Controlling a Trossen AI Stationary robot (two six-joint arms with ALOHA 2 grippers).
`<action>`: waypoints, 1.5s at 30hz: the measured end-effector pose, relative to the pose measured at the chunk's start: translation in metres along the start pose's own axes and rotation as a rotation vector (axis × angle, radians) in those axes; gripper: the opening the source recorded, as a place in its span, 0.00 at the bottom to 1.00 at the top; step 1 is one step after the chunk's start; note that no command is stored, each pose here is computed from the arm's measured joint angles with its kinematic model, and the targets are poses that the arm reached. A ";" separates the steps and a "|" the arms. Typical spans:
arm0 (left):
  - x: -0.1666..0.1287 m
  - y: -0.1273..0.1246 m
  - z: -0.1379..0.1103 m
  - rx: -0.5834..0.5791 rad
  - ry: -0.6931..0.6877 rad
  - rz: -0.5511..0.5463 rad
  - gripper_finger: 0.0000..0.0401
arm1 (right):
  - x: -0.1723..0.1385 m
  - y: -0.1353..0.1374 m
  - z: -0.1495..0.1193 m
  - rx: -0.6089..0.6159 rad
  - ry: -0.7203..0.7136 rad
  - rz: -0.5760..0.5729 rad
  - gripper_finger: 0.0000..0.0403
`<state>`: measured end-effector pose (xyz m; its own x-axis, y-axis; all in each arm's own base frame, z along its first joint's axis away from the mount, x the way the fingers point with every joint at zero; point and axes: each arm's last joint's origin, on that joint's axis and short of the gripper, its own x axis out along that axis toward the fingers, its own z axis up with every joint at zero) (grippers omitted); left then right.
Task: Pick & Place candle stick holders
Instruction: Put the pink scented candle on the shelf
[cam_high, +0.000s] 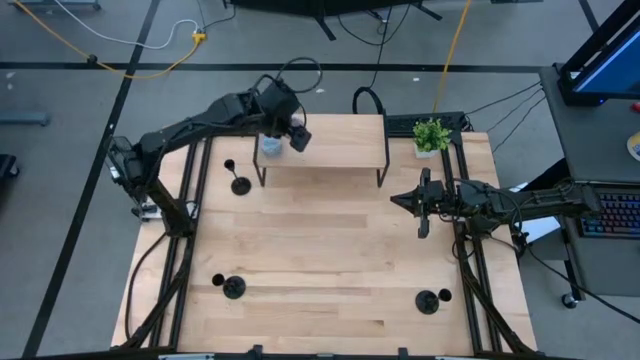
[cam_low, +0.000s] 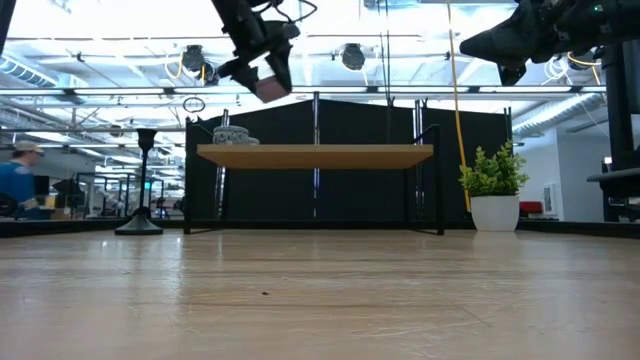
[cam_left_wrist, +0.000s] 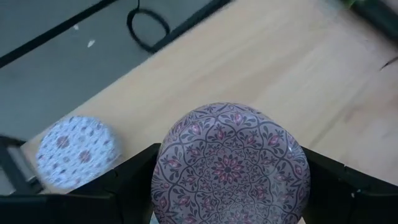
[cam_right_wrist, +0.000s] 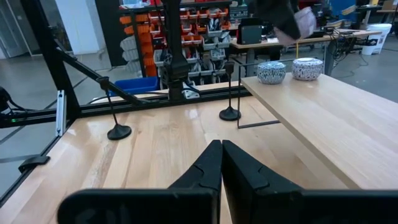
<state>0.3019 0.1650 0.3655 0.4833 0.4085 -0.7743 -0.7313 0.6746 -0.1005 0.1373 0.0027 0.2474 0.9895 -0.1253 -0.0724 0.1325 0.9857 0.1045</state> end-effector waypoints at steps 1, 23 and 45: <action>0.003 0.002 0.000 0.010 0.013 0.009 0.75 | 0.000 0.000 0.000 0.000 0.000 0.000 0.01; 0.064 0.017 -0.004 0.145 0.184 0.066 0.75 | 0.000 0.000 0.000 0.030 0.000 -0.006 0.01; 0.064 0.016 -0.003 0.221 0.173 0.091 0.82 | 0.000 0.000 0.000 0.030 -0.001 -0.006 0.01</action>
<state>0.3196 0.2001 0.3120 0.3172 0.3752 -0.8710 -0.6358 0.7656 0.0983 0.1372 0.0026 0.2474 0.9887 -0.1314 -0.0723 0.1402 0.9810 0.1342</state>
